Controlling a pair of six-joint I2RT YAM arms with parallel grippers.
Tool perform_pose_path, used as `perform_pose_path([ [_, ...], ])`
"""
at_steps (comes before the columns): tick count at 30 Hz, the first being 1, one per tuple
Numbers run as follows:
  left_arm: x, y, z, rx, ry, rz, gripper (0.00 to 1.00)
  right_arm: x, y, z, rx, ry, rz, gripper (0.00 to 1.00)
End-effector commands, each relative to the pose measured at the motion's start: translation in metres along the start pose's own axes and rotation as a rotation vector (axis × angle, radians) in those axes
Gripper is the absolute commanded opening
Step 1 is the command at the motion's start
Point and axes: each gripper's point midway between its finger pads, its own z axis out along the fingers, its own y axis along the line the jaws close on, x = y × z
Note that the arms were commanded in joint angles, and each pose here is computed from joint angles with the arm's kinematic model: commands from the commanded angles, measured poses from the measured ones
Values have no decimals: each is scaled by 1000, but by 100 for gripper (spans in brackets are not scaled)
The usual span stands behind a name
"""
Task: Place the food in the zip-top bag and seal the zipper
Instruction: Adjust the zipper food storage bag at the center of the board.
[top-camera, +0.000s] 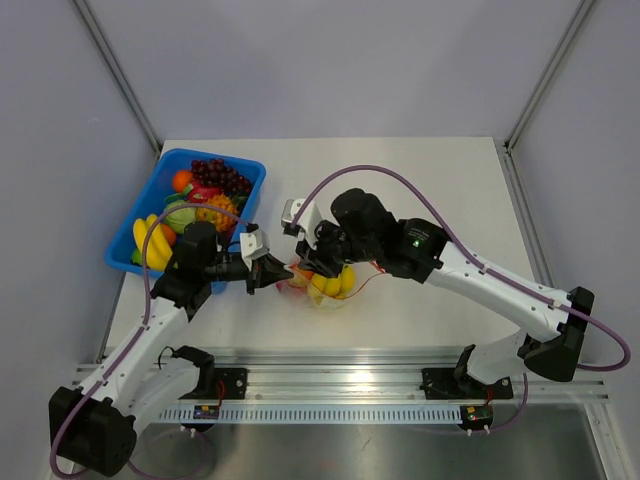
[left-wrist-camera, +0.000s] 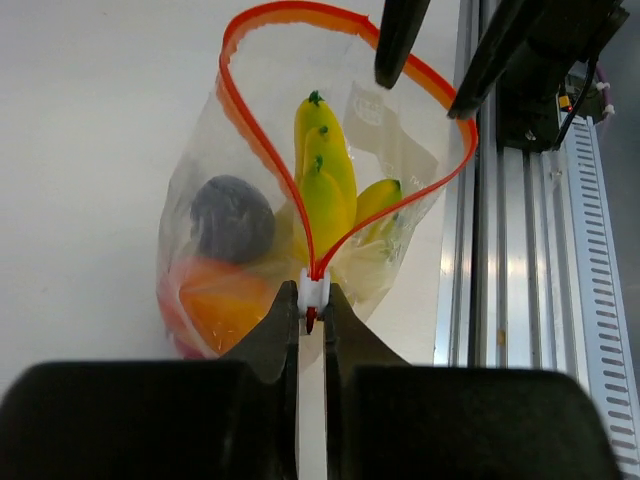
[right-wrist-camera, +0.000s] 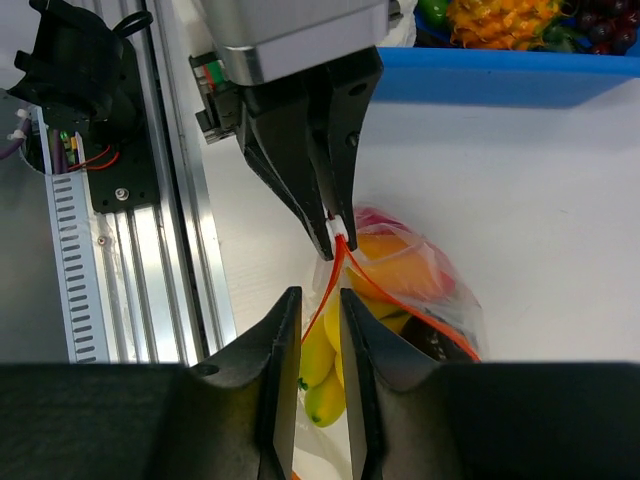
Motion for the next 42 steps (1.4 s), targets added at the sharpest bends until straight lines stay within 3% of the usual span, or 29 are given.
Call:
perform_pose_path([
  [1, -6, -1, 1, 54, -6, -4, 0, -13, 7, 0, -42, -33, -35, 29],
  [10, -14, 3, 0, 37, -27, 14, 0, 21, -5, 13, 0, 111, -64, 42],
  [21, -22, 9, -5, 9, -45, 22, 0, 24, -2, 40, -38, 117, -92, 44],
  [24, -23, 10, -6, 11, -52, 20, 0, 23, -6, 47, -18, 103, -95, 41],
  [26, -23, 9, -6, 15, -56, 19, 0, 23, -10, 53, -3, 103, -88, 33],
  [28, -24, 9, -6, 18, -62, 22, 0, 26, -11, 58, 6, 108, -78, 24],
  [29, -24, 9, -6, 20, -62, 19, 0, 25, -11, 58, 5, 105, -77, 13],
  [31, -25, 9, -6, 20, -67, 23, 0, 27, -12, 61, 9, 109, -63, 0],
  [37, -29, 7, -9, 45, -85, 32, 0, 26, -16, 57, 47, 79, -54, 0],
  [40, -27, 7, -12, 41, -90, 45, 31, 20, -18, 49, 70, 23, -41, 0],
  [42, -24, 8, -14, 31, -91, 48, 39, 17, -19, 44, 77, -10, -21, 0],
])
